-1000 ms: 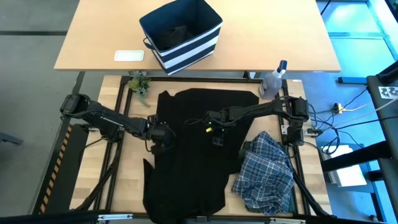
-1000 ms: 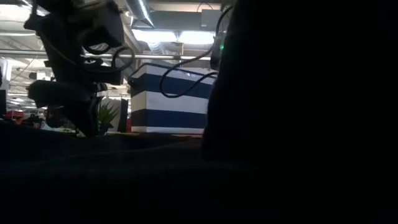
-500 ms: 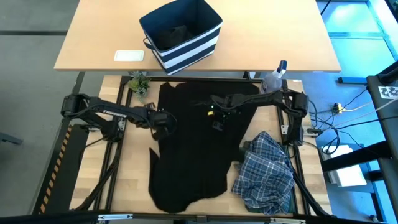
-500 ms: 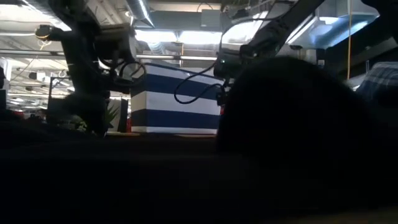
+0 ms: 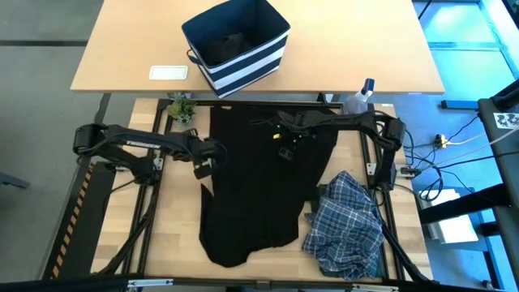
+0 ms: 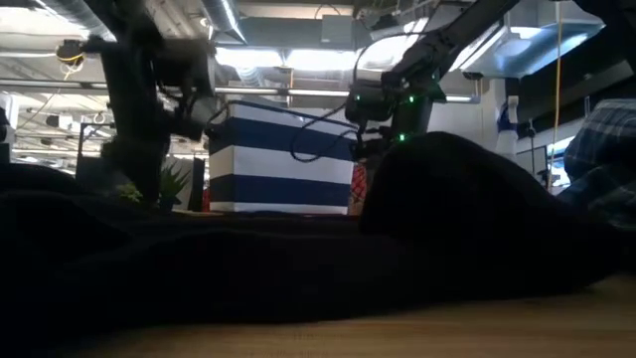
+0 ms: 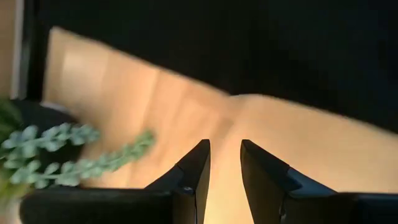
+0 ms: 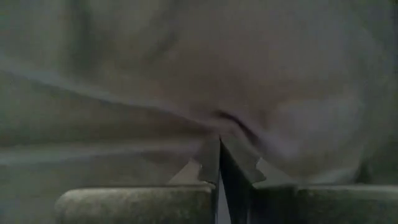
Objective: Fold Laundry from Bin
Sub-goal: Fold the black shirt
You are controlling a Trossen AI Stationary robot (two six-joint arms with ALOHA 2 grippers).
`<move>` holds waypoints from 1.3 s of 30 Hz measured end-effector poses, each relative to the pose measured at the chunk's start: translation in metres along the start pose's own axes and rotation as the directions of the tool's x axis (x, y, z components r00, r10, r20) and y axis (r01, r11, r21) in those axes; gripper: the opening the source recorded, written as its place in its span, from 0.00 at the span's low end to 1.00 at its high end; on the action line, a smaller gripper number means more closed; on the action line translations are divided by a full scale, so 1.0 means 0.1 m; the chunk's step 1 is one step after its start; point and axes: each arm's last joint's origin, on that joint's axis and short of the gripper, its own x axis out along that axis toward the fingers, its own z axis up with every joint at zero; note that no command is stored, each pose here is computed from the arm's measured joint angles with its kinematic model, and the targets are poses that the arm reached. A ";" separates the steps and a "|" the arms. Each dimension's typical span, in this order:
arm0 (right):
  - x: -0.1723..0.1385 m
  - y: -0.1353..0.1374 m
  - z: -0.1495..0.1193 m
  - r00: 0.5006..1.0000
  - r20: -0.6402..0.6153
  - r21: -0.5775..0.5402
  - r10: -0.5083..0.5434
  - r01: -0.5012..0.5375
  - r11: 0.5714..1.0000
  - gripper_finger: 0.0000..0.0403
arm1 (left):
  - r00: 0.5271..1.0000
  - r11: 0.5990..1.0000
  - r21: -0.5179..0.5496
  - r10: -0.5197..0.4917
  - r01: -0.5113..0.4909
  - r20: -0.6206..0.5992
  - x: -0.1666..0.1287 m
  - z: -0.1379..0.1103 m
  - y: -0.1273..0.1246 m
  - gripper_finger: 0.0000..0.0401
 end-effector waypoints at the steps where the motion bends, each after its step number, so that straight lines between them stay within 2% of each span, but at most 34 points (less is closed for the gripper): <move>1: -0.03 0.03 0.02 1.000 0.007 -0.007 0.003 -0.003 1.000 0.03 | 0.999 1.000 -0.009 -0.029 0.029 0.030 -0.08 0.01 -0.01 0.21; 4: -0.11 0.08 0.06 1.000 0.028 -0.026 0.010 -0.010 1.000 0.03 | 0.982 0.987 -0.072 -0.130 0.141 0.138 -0.33 0.04 -0.06 0.21; 7: -0.17 0.14 0.11 0.999 0.046 -0.043 0.016 -0.014 0.999 0.03 | 0.945 0.953 -0.116 -0.253 0.281 0.208 -0.56 0.02 -0.14 0.21; 9: -0.19 0.20 0.11 0.998 0.056 -0.059 0.019 -0.016 0.998 0.03 | 0.923 0.930 -0.138 -0.302 0.340 0.238 -0.68 -0.03 -0.21 0.19; 16: -0.22 0.47 0.08 0.998 0.067 -0.132 0.005 0.004 0.991 0.03 | 0.908 0.886 -0.214 -0.381 0.412 0.172 -0.88 -0.32 -0.59 0.07; 20: -0.24 0.61 0.06 0.997 0.079 -0.170 0.021 -0.007 0.985 0.03 | 0.891 0.858 -0.251 -0.407 0.448 0.202 -1.00 -0.48 -0.76 0.01; 23: -0.25 0.71 0.07 0.993 0.113 -0.191 0.037 -0.015 0.981 0.03 | 0.887 0.841 -0.289 -0.407 0.458 0.220 -1.06 -0.58 -0.84 0.01; 28: -0.27 0.81 0.10 0.984 0.165 -0.211 0.060 -0.024 0.977 0.03 | 0.887 0.813 -0.356 -0.414 0.461 0.204 -1.03 -0.67 -0.90 0.10; 36: -0.28 0.82 0.16 0.972 0.225 -0.224 0.074 -0.022 0.974 0.03 | 0.900 0.768 -0.471 -0.395 0.433 0.182 -0.93 -0.72 -0.90 0.34; 39: -0.28 0.82 0.16 0.971 0.227 -0.228 0.074 -0.021 0.973 0.03 | 0.894 0.734 -0.515 -0.406 0.443 0.191 -0.88 -0.73 -0.92 0.41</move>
